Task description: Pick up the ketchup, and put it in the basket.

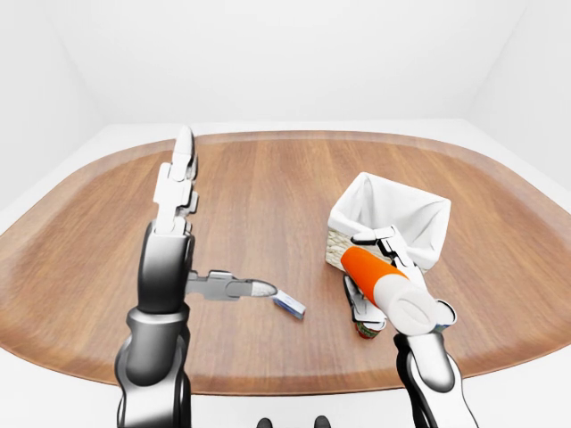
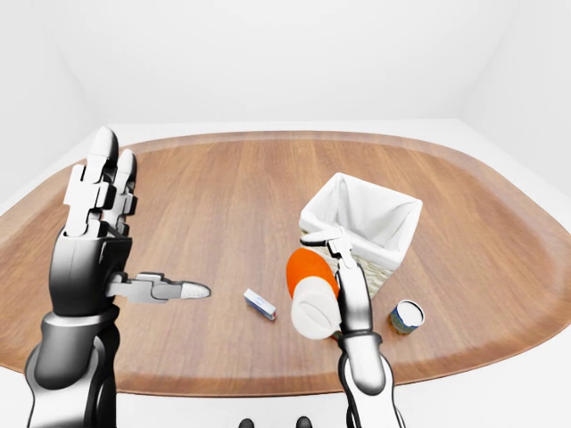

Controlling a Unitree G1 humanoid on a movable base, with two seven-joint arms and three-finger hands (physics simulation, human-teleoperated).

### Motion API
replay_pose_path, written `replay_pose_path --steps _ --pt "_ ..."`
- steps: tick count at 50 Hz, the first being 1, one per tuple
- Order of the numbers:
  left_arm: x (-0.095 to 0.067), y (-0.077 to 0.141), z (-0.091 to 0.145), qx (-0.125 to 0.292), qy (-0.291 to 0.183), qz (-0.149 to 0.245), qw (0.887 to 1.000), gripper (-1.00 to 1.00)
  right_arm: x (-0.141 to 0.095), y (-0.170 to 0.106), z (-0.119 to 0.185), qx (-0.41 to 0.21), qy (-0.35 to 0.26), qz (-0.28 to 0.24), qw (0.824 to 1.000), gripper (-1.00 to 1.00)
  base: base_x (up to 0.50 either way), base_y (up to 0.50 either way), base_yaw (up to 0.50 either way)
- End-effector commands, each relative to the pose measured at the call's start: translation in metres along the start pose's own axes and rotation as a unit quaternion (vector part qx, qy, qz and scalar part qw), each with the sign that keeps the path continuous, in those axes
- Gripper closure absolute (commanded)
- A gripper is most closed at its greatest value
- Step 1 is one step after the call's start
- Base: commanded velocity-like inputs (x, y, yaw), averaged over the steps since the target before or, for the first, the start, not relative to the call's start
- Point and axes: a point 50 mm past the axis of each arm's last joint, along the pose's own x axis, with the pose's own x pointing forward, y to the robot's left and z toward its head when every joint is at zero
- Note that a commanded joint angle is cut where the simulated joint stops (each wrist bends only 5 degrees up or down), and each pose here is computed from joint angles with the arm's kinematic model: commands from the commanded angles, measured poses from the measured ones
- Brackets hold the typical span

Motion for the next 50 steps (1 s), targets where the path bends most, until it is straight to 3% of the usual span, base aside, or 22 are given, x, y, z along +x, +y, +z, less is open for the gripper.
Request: replay_pose_path --steps 1,22,32,50 --pt "-0.017 0.023 -0.021 -0.006 0.059 0.039 0.997 -1.00 -0.001 0.000 0.003 0.010 -0.005 -0.007 1.000 1.00 0.00 0.00 0.00" --pt "-0.028 0.033 -0.042 -0.019 0.110 0.061 0.992 -1.00 -0.002 0.000 0.006 0.008 -0.011 -0.009 1.000 1.00 0.00 0.00 0.00" --pt "-0.043 0.030 -0.070 -0.052 0.179 0.069 0.980 -1.00 -0.003 0.003 0.006 0.004 -0.011 -0.004 1.000 1.00 0.00 0.00 0.00" --pt "-0.055 0.020 -0.108 -0.078 0.254 0.063 0.962 -1.00 -0.003 0.006 0.003 0.003 -0.004 0.000 1.000 1.00 0.00 0.00 0.00"
